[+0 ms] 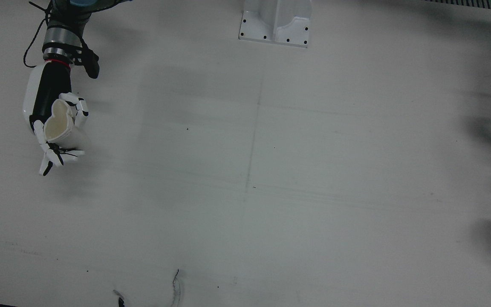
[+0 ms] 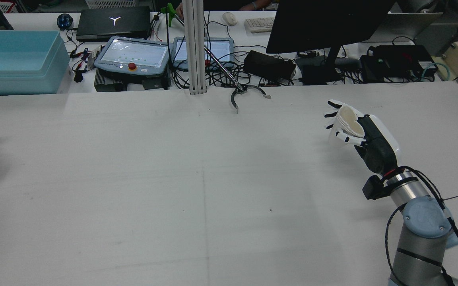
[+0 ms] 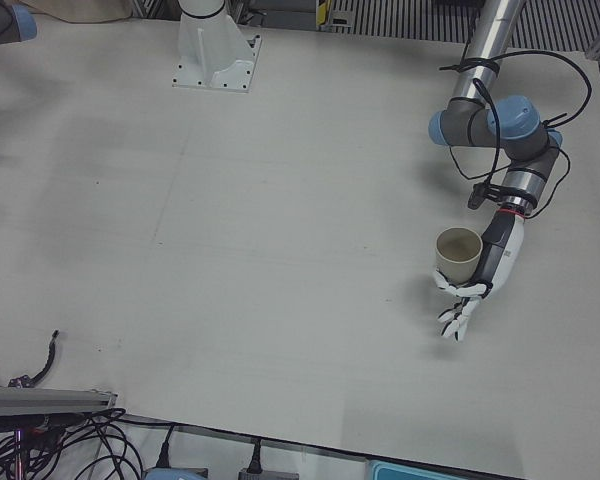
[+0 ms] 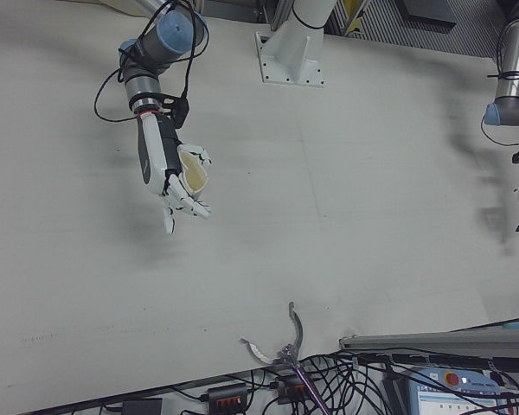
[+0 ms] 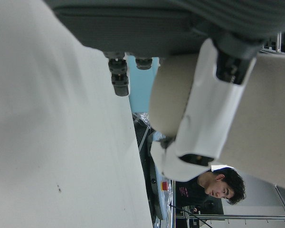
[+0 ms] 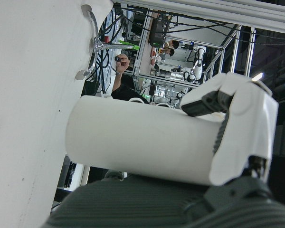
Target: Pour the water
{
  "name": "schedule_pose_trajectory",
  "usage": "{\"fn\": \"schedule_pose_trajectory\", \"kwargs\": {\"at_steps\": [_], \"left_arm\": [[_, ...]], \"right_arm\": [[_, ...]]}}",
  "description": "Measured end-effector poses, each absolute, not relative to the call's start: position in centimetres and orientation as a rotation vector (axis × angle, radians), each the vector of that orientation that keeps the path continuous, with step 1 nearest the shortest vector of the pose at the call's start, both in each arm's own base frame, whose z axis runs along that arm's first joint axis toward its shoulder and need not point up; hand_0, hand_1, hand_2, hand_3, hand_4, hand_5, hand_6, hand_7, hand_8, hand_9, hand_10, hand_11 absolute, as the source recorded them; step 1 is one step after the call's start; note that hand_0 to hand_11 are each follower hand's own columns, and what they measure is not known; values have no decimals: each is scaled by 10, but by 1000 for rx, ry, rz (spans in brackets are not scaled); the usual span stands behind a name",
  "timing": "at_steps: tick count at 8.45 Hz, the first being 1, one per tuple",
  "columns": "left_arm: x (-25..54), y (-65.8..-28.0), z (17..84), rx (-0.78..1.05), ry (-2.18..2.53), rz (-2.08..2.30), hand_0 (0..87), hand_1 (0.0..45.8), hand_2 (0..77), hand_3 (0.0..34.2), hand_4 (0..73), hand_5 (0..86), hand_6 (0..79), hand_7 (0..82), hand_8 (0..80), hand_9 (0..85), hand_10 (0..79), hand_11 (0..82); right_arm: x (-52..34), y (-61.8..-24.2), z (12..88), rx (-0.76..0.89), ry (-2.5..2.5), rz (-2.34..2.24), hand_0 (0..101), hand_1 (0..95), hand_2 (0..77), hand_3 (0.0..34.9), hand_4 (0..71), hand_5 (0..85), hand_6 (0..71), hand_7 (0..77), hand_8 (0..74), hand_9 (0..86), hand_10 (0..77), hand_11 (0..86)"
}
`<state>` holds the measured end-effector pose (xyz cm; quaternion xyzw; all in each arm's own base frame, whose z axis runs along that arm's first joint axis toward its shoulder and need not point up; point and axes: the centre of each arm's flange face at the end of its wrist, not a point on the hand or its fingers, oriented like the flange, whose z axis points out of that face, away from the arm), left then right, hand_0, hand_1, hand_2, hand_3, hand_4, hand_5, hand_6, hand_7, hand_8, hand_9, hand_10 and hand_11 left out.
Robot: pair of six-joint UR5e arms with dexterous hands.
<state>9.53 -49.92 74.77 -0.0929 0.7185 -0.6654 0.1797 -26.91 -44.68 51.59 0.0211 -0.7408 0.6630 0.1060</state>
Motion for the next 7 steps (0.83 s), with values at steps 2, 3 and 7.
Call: {"fn": "schedule_pose_trajectory", "kwargs": {"at_steps": [2, 3, 7], "left_arm": [[90, -487, 759, -266, 2029, -1878, 803, 278, 475, 0, 611, 382, 125, 87, 38, 5, 104, 185], [89, -482, 766, -271, 2040, -1868, 804, 278, 475, 0, 611, 376, 136, 87, 38, 5, 104, 185], [87, -469, 778, -330, 2084, -1814, 568, 267, 245, 1, 256, 229, 44, 11, 5, 5, 33, 76]], "right_arm": [[-274, -442, 523, 35, -2172, 1961, 496, 338, 551, 3, 164, 131, 289, 338, 327, 404, 11, 27], [-275, -441, 523, 28, -2170, 1960, 494, 311, 567, 2, 158, 131, 289, 333, 295, 376, 0, 11], [-286, -435, 522, 2, -2162, 1947, 516, 311, 573, 0, 82, 131, 278, 284, 251, 333, 0, 5]]}}
